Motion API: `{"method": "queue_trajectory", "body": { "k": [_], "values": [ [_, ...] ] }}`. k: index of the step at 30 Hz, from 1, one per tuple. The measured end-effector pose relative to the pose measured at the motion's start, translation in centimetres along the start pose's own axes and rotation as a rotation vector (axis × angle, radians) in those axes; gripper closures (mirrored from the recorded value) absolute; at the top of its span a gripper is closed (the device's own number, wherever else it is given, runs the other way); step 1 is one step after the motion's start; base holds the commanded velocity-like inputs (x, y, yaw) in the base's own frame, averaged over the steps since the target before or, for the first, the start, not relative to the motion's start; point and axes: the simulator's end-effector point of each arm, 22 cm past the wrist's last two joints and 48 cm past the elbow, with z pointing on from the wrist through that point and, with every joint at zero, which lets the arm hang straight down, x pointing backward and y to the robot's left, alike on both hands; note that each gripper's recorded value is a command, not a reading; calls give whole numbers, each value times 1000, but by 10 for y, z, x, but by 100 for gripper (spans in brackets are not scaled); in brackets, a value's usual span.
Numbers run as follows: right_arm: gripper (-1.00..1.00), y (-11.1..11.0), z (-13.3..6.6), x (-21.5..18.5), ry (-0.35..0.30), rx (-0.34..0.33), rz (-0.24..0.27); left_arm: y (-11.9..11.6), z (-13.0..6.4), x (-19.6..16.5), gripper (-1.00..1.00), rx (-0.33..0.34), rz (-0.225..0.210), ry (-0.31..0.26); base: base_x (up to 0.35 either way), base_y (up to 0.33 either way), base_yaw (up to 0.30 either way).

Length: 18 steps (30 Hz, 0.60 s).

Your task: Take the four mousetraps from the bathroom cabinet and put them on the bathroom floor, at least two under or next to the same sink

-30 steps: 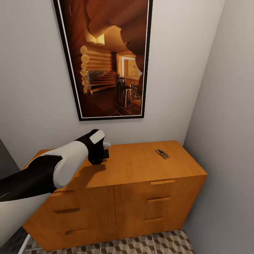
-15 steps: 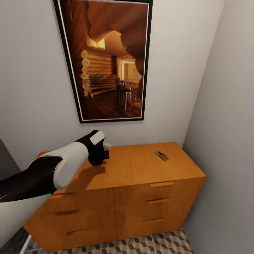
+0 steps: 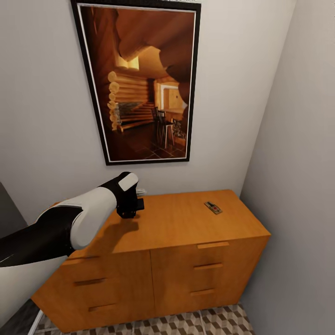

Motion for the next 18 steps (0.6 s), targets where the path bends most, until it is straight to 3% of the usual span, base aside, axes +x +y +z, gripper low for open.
{"method": "queue_trajectory", "body": {
  "k": [9,18],
  "values": [
    [-100,-1,-11,1,-1,-1,1,0,-12,-3,100,1,-1,-3,0,0,0],
    [-100,1,-11,-1,-4,-7,2,4,-12,-4,100,-3,-7,-4,-5,0,0]
  ]
}}
